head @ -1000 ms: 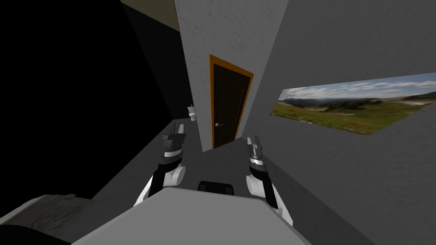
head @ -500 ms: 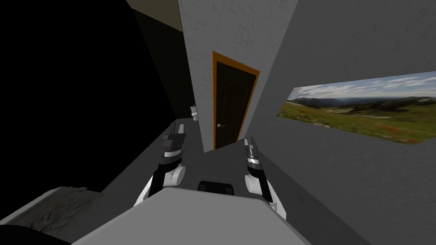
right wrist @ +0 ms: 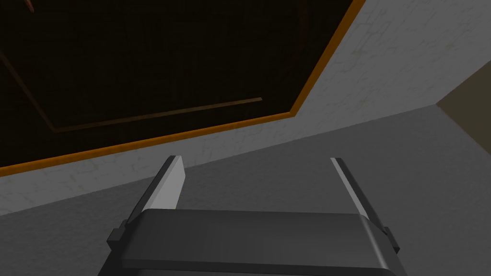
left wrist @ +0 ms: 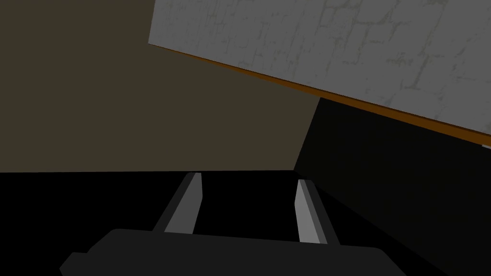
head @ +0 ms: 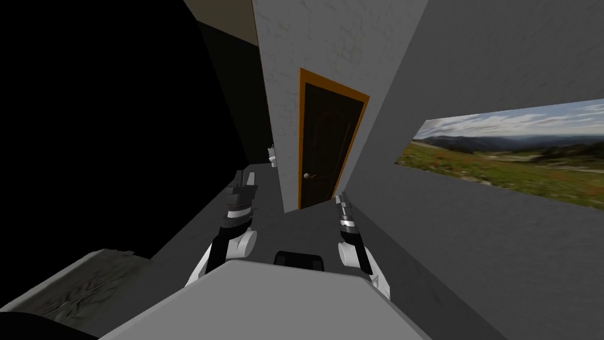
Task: Pull the door open
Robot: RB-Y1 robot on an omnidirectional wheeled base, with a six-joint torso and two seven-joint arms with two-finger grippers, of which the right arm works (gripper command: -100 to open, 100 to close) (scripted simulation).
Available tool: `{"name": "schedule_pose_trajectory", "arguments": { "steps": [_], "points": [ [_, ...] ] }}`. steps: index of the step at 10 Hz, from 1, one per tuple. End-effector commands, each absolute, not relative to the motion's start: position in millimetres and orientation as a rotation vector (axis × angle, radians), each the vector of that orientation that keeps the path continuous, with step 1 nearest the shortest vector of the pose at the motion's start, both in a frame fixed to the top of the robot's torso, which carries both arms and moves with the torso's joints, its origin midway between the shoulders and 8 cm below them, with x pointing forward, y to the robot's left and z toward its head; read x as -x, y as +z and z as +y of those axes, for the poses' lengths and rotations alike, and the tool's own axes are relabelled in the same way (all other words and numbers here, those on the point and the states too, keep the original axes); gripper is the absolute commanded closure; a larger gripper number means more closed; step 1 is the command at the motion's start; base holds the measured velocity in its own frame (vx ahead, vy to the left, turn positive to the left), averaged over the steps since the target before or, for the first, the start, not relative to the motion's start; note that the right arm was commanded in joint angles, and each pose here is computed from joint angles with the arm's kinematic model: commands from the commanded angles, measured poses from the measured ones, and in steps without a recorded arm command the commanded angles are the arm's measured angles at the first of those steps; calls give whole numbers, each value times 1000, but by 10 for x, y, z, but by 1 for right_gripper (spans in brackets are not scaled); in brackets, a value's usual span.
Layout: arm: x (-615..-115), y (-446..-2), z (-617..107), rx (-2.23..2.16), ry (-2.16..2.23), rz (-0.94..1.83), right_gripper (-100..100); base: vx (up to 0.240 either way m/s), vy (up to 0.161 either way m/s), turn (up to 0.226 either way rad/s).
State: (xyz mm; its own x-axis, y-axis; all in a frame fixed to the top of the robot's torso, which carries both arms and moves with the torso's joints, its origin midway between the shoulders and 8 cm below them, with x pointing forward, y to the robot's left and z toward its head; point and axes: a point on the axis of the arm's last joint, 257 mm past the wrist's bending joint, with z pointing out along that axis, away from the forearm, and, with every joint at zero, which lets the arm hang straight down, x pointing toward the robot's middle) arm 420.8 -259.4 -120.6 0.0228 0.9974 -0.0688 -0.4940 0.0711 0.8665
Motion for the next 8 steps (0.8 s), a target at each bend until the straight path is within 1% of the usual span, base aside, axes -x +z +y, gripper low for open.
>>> {"name": "schedule_pose_trajectory", "arguments": {
  "steps": [1, 2, 7, 8],
  "points": [
    [-4297, -1330, -2608, -788, 1359, 879, -100, 95, -4, 145],
    [-4340, -1410, -2608, -796, 1361, 895, -100, 100, 0, 146],
    [-4470, -1779, -2643, -843, 1351, 963, -100, 65, -5, 82],
    [-4507, -1830, -2648, -847, 1353, 975, -100, 78, -5, 144]
  ]
}}
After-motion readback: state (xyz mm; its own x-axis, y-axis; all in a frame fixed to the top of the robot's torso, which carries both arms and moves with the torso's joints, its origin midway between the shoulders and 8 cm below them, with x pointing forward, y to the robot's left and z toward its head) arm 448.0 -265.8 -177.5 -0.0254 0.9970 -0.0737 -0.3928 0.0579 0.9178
